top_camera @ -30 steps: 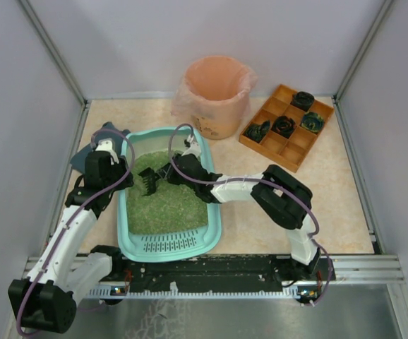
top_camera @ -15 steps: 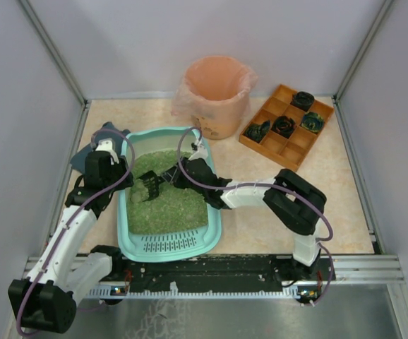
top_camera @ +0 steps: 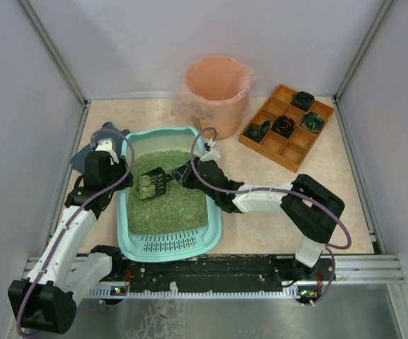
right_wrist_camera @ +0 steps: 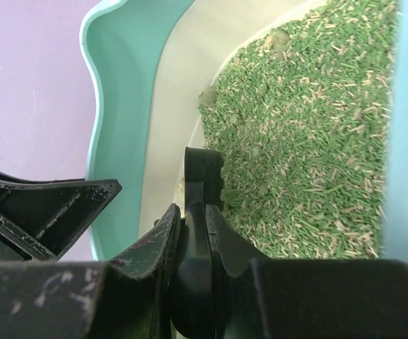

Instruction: Clean the litter box

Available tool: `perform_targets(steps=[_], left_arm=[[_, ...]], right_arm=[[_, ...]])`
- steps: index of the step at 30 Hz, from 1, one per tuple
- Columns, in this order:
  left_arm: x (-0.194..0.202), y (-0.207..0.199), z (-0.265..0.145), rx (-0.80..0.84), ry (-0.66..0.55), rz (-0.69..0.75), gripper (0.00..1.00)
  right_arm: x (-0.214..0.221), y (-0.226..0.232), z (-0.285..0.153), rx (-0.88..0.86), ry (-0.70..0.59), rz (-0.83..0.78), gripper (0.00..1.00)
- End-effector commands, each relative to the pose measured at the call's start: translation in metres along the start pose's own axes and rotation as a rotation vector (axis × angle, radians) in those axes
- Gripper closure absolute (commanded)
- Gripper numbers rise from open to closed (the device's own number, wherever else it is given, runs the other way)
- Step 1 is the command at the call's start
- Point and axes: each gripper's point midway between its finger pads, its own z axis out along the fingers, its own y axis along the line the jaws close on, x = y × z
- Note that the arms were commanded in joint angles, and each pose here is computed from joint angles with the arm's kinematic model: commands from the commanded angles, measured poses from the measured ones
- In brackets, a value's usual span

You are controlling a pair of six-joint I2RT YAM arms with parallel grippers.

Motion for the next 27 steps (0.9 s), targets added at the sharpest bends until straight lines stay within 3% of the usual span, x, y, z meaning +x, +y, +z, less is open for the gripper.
perform_targets(steps=[1,13,18,23,27], left_arm=[[-0.007,-0.002,-0.004,0.010,-0.033,-0.001,0.43],[-0.022,-0.010,-0.017,0.065,-0.119,-0.015,0.34],[-0.020,-0.008,-0.014,0.054,-0.107,-0.013,0.33],[-0.021,-0.008,-0.016,0.052,-0.112,-0.015,0.33],[-0.021,-0.008,-0.013,0.051,-0.108,-0.009,0.33]], right_arm=[[-0.045,0.044,-0.025,-0.154,-0.108,0.103,1.00],[-0.103,0.038,-0.087,-0.258,-0.236,0.183,1.00],[-0.088,0.066,-0.088,-0.399,-0.127,0.167,1.00],[-0.116,0.017,-0.096,-0.280,-0.235,0.305,1.00],[-0.091,0.065,-0.088,-0.406,-0.103,0.150,1.00]])
